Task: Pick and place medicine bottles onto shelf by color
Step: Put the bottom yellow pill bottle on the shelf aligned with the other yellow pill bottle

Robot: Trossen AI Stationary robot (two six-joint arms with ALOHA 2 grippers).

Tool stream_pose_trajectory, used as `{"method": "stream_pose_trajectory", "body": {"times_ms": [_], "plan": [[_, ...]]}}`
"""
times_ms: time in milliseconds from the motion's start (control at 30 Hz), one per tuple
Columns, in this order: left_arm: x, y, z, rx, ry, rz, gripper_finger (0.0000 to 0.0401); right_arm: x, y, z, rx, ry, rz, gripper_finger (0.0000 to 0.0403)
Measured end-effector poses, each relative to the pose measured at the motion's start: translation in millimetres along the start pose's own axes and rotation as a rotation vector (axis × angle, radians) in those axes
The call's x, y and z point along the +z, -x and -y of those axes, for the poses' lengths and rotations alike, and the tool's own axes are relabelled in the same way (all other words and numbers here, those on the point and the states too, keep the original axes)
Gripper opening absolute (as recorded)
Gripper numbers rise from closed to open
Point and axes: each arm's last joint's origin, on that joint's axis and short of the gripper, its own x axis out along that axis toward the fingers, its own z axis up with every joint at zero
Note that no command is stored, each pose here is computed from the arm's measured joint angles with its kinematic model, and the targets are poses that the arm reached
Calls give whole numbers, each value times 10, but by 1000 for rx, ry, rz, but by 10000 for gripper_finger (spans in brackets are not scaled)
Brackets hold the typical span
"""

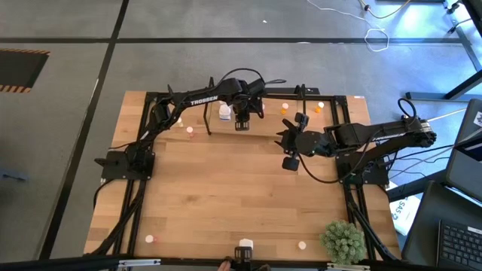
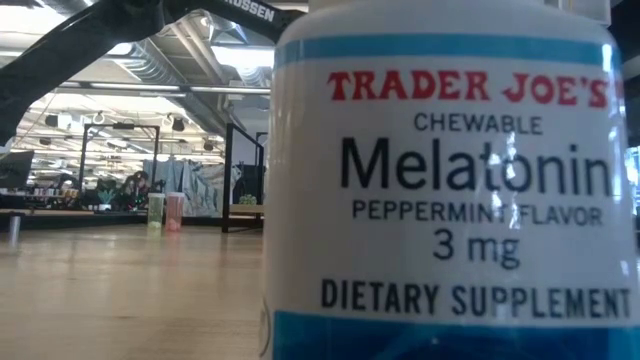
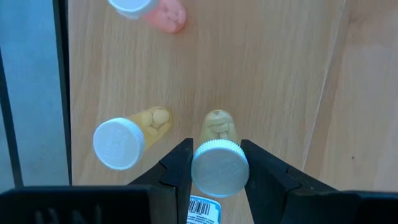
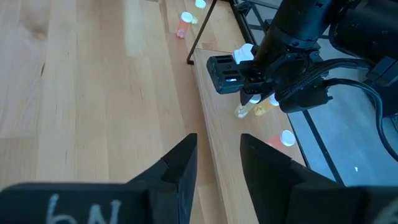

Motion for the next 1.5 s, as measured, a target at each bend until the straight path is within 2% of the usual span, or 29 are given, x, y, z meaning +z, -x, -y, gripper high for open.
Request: {"method": "stream_pose_trajectory", "body": {"times_ms": [867,1200,1500], "plan": [[-1,1,0,0,1,-1,111,0,0,0,0,0,0,125],[-2,2,-5,16,-20,-7,166,0,0,1,0,0,0,125],[10,6,16,40,-33,-13,172,0,0,0,0,0,0,125]]}}
